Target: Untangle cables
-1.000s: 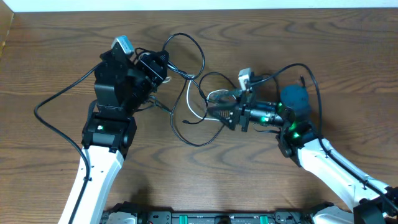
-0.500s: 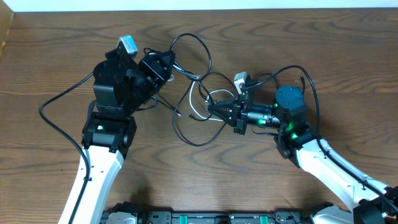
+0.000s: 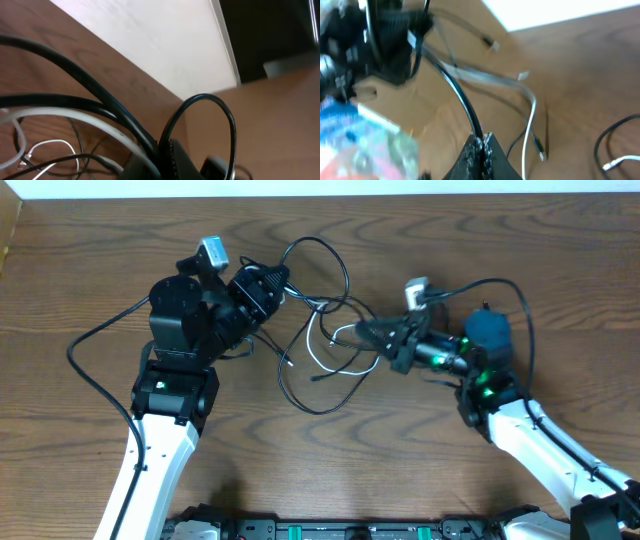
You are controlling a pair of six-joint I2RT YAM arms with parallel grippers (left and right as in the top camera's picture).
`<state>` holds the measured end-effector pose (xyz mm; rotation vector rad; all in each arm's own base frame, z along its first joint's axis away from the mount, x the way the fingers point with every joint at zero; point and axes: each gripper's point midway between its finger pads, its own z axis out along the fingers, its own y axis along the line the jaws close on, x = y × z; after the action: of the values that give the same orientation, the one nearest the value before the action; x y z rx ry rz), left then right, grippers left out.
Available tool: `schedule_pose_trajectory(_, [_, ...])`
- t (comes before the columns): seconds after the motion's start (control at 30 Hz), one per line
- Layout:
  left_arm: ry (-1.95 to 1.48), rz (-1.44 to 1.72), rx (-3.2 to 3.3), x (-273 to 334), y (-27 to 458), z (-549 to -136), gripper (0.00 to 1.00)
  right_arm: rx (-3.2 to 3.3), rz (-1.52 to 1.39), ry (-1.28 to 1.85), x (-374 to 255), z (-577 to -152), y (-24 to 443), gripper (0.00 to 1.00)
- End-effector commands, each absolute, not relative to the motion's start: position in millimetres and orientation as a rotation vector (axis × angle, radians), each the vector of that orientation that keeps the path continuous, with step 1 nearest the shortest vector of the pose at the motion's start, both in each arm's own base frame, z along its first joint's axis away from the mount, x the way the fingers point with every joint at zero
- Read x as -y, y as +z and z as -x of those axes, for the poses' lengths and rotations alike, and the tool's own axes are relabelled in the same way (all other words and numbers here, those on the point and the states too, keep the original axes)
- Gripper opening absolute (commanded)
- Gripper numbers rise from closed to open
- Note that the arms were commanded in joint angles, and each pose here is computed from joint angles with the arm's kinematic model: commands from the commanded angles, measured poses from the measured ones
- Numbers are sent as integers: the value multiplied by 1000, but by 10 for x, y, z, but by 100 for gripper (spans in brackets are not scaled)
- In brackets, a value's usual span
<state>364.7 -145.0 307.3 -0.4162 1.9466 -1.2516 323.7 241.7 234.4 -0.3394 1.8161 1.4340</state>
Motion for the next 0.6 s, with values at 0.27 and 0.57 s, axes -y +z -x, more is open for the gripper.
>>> schedule_pose_trajectory(0.27, [-1437, -271, -1914, 1915, 3327, -3044, 7, -1693, 202, 1498, -2249, -3381, 2732, 1])
schedule_pose_trajectory(0.57, [-1442, -490, -1842, 1973, 3365, -2869, 7, -1641, 159, 1508, -2102, -3449, 2865, 1])
